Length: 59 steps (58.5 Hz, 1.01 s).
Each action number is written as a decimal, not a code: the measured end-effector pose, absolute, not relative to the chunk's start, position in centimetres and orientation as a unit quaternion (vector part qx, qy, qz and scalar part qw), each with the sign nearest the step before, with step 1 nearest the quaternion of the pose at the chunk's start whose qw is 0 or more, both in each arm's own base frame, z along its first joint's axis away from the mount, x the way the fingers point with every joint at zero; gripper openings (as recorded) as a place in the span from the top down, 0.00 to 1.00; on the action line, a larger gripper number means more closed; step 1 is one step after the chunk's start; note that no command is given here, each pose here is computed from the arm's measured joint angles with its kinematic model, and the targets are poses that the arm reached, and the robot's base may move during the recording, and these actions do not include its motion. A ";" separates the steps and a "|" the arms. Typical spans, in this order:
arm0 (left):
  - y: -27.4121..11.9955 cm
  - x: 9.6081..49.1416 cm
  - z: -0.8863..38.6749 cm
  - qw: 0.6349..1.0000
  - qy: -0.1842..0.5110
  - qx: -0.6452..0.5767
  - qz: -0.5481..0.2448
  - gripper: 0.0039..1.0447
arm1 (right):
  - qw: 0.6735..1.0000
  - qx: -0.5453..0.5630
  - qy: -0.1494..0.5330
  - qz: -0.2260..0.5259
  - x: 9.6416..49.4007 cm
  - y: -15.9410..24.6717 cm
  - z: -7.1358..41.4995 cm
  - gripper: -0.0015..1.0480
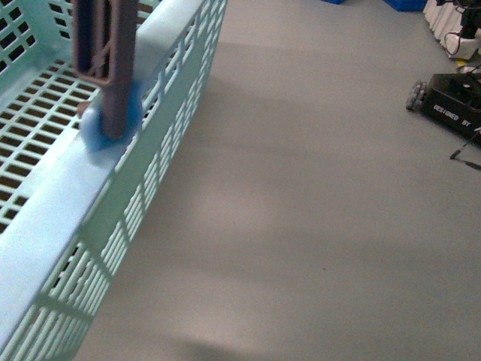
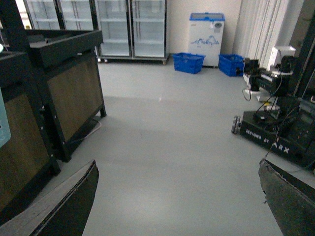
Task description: Pick mango and avocado into basket
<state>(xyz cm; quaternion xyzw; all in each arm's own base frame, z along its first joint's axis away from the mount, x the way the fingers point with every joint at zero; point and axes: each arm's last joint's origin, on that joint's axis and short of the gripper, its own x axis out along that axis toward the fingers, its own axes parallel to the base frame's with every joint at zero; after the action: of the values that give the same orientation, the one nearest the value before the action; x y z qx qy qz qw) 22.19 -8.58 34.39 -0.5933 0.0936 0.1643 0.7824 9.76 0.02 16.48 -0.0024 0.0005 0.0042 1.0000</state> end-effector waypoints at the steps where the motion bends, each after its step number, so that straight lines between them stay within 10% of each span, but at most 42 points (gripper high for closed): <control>1: -8.6 22.2 34.4 0.782 0.094 -0.593 0.164 0.95 | 1.000 -0.002 0.000 0.004 9.8 0.0 16.5 0.07; 59: -8.6 22.2 34.5 0.782 0.091 -0.594 0.163 0.95 | 1.000 -0.002 0.000 0.004 9.8 0.0 16.5 0.07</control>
<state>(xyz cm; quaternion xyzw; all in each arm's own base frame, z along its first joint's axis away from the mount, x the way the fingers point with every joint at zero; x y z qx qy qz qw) 22.15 -8.55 34.54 -0.5942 0.0914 0.1635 0.7822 9.76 0.02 16.49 -0.0022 0.0003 0.0040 1.0000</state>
